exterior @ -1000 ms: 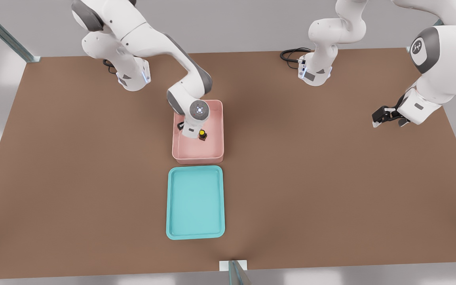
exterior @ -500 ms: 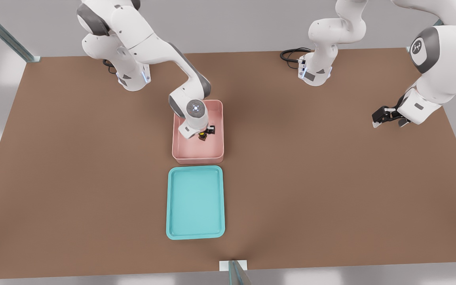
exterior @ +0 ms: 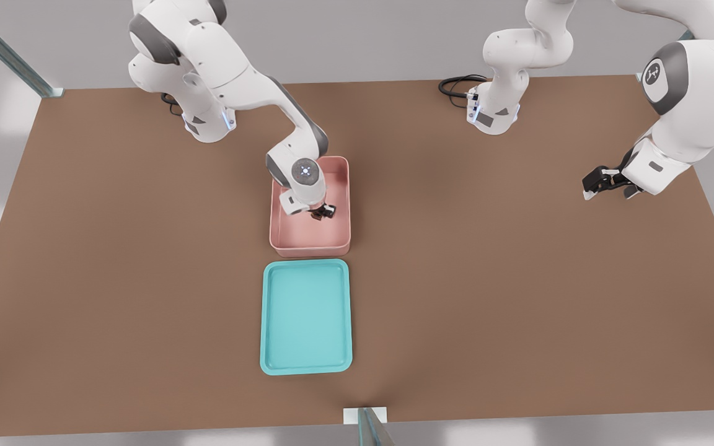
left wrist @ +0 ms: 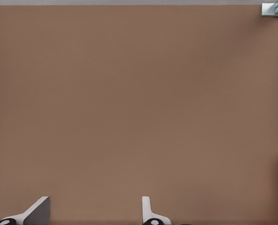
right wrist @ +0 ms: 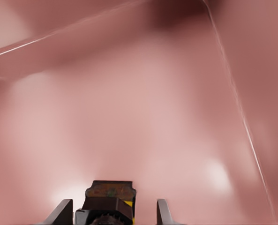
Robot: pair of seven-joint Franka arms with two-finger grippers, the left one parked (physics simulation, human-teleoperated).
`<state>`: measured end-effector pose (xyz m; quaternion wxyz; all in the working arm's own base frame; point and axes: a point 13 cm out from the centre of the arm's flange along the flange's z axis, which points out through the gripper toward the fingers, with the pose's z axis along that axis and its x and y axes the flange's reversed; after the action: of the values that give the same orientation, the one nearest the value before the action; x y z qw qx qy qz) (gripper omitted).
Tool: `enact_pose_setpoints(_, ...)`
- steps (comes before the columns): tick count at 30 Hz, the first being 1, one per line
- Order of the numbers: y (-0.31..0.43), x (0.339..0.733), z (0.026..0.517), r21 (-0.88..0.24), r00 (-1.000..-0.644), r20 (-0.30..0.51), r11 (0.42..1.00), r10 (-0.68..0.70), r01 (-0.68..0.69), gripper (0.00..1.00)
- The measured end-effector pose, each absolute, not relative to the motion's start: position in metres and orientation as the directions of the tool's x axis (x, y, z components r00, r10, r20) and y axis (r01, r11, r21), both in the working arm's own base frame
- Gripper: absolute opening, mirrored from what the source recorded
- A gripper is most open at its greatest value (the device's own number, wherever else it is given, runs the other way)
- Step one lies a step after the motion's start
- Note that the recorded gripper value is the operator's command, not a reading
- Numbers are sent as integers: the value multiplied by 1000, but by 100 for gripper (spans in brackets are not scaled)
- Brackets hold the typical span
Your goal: The left arm remains still, and the right arm places the button from the box into the tray
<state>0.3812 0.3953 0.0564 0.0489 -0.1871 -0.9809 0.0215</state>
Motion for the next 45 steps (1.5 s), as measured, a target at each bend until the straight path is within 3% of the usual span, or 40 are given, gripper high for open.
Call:
enact_pose_setpoints(5,398,380,50,-59,-910,82,913,407,403,73)
enact_pose_setpoints(9,400,381,50,-55,-901,77,904,427,424,54)
enact_pose_setpoints(19,403,388,62,-34,-893,70,896,445,443,49)
enact_pose_setpoints(24,398,416,135,31,-896,51,896,442,443,49)
enact_pose_setpoints(26,398,458,182,89,-890,29,886,455,455,49)
enact_pose_setpoints(28,399,529,247,165,-878,-3,867,478,471,49)
enact_pose_setpoints(30,401,587,270,190,-876,-16,861,483,471,49)
enact_pose_setpoints(36,381,649,184,96,-896,-4,892,444,442,50)
enact_pose_setpoints(37,376,658,178,98,-899,-20,896,438,434,52)
enact_pose_setpoints(38,374,667,178,106,-903,-37,900,429,423,82)
enact_pose_setpoints(39,373,673,178,112,-907,-49,904,419,412,100)
enact_pose_setpoints(43,374,682,207,145,-923,-86,921,376,362,100)
enact_pose_setpoints(45,359,672,310,175,-931,-98,927,352,333,100)
